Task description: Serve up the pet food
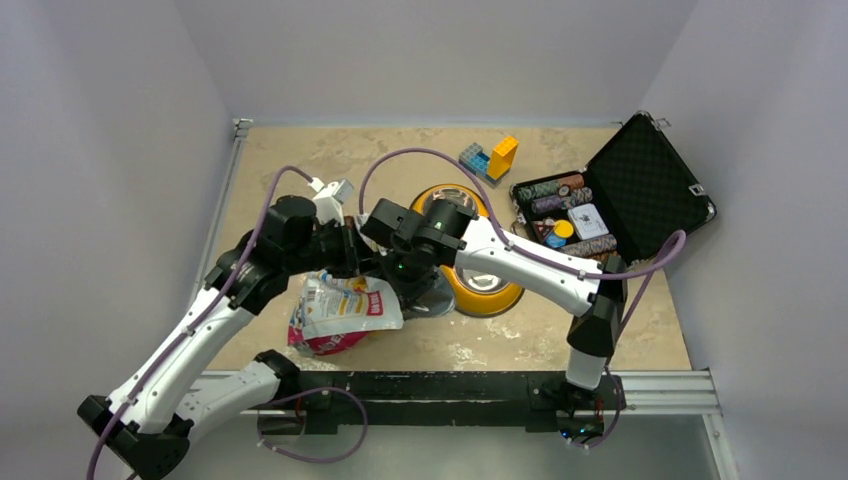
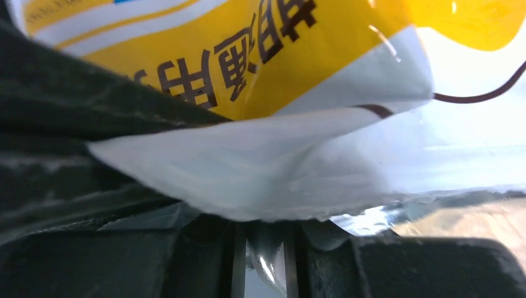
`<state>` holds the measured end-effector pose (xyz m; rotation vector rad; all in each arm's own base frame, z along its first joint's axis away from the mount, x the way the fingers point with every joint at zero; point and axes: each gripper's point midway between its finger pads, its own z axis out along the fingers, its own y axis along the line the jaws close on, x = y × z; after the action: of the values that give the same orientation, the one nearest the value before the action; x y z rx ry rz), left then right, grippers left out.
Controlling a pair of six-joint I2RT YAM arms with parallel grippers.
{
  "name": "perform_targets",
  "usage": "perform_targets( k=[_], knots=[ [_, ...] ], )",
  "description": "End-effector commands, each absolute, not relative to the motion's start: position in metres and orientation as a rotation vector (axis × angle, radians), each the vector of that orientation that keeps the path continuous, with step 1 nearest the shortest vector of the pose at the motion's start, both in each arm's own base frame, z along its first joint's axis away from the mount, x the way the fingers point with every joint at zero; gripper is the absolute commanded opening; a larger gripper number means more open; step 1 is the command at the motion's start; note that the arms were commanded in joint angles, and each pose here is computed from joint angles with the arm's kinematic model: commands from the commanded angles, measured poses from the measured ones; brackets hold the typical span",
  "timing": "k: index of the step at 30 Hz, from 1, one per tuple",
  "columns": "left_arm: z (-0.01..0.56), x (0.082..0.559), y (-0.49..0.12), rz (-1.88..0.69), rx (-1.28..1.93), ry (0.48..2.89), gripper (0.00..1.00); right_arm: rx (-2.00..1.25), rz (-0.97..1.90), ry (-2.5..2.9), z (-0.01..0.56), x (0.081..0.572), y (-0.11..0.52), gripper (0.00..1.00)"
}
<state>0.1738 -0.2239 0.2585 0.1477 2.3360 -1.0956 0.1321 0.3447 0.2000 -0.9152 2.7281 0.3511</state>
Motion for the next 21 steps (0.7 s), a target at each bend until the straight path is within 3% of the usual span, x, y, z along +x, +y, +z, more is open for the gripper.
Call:
perform_targets(
  k=[1, 7, 21],
  knots=[
    [0.321, 0.169, -0.225, -1.217, 0.171, 2.098, 0.0, -0.822, 1.031, 2.332, 0.279, 0.156, 0.447, 0.0],
    [0.312, 0.158, -0.223, -1.198, 0.238, 2.176, 0.0, -0.821, 1.471, 2.078, 0.3, 0.15, 0.435, 0.0],
    [0.343, 0.158, -0.165, -0.847, 0.221, 2.074, 0.0, -0.695, 1.691, 2.012, 0.294, 0.126, 0.378, 0.0]
  ],
)
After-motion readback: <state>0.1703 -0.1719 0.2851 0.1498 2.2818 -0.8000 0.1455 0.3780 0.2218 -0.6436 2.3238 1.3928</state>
